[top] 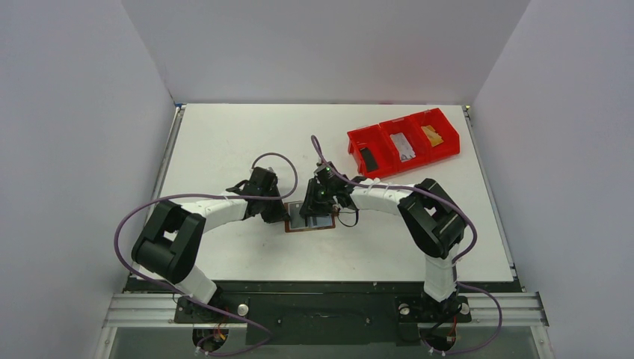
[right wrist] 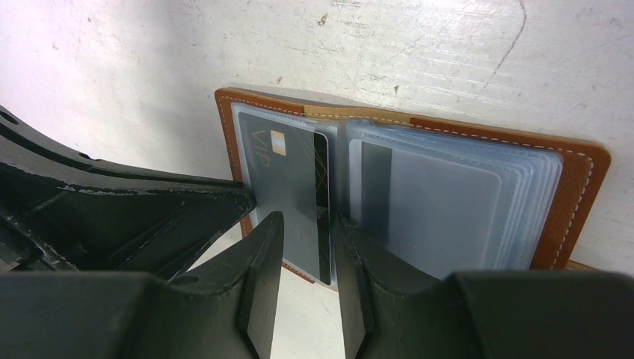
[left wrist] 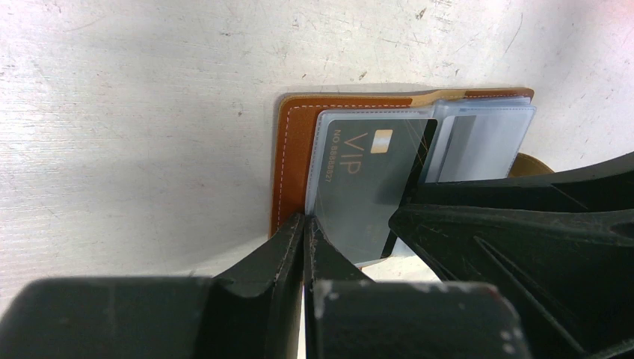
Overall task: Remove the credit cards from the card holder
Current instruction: Remove the credit card from the card holder.
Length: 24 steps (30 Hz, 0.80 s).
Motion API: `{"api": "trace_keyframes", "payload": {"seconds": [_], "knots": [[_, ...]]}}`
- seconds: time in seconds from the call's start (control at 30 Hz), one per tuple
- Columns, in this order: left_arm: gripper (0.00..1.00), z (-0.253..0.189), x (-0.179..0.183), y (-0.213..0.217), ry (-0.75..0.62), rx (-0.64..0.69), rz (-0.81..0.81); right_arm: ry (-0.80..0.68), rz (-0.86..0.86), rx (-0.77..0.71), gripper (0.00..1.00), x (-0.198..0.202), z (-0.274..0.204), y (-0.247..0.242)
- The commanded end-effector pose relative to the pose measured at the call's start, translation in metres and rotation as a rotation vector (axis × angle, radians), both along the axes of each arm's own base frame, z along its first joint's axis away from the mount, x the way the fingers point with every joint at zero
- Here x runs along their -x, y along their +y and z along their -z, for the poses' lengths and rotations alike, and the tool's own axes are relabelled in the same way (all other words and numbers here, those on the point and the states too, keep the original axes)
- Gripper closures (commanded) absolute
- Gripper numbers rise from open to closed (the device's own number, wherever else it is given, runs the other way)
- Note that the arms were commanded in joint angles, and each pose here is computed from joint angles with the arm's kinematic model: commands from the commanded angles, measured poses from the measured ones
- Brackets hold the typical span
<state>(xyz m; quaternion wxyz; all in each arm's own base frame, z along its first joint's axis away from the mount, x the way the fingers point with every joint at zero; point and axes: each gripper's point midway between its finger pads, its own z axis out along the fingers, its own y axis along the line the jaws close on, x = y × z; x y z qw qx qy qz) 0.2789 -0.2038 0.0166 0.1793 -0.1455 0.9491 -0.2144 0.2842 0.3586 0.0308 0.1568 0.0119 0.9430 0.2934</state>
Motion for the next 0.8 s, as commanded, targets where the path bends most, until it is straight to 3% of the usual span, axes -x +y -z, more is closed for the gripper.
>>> {"api": "trace_keyframes", "payload": {"seconds": [0.0,0.27,0.77], "knots": [[1.0,0.016,0.003,0.014,0.013,-0.08,-0.022,-0.014,0.02,0.037,0.72,-0.003,0.009,-0.004],[1.0,0.017,0.003,0.013,0.019,-0.079,-0.019,0.012,0.022,0.042,0.72,0.004,0.022,-0.007],[1.0,0.021,0.005,0.001,0.035,-0.088,0.004,0.019,0.033,-0.219,0.79,0.003,0.001,0.016]]}}
